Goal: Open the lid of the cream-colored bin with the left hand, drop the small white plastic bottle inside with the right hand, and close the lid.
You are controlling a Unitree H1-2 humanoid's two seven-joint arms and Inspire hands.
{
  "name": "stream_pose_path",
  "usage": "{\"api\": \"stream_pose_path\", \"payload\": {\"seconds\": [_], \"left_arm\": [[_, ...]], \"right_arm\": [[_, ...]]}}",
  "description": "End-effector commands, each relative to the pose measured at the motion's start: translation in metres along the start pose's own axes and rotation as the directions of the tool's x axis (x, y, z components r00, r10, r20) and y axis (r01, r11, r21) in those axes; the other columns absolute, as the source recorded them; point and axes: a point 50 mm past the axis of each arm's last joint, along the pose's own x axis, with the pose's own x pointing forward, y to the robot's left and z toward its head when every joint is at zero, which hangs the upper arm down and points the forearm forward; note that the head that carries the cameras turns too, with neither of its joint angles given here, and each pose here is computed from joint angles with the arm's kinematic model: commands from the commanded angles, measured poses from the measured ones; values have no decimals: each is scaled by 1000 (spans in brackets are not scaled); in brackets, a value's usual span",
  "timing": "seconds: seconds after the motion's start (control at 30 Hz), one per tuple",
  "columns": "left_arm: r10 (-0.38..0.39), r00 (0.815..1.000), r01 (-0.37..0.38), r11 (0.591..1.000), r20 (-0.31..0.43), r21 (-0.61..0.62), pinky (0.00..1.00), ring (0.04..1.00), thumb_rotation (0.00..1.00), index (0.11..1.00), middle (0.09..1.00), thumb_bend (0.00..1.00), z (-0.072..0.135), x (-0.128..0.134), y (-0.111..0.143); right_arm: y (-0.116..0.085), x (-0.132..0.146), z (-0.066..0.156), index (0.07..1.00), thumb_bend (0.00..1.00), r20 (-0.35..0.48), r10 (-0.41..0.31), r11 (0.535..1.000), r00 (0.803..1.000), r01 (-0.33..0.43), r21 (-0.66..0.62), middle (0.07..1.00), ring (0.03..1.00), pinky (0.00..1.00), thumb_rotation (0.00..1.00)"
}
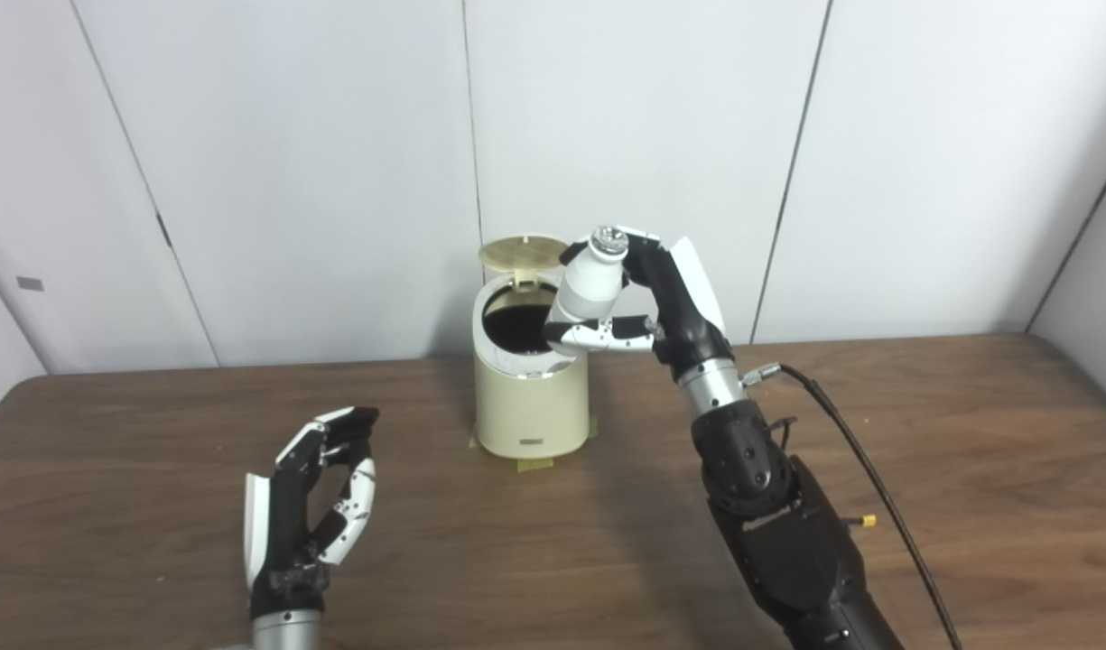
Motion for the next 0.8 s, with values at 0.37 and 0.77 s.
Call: {"api": "stream_pose_path", "payload": {"seconds": [0.37, 0.77], "left_arm": [[-13, 997, 11, 1000, -78, -20, 632, 704, 343, 683, 716, 117, -13, -27, -22], [-9, 997, 7, 1000, -82, -22, 636, 710, 401, 688, 721, 115, -12, -28, -26]], "right_arm": [[1, 31, 14, 561, 504, 203, -23, 999, 979, 33, -44, 486, 354, 270, 0], [9, 40, 9, 539, 511, 247, -11, 995, 969, 34, -90, 478, 388, 228, 0]]}}
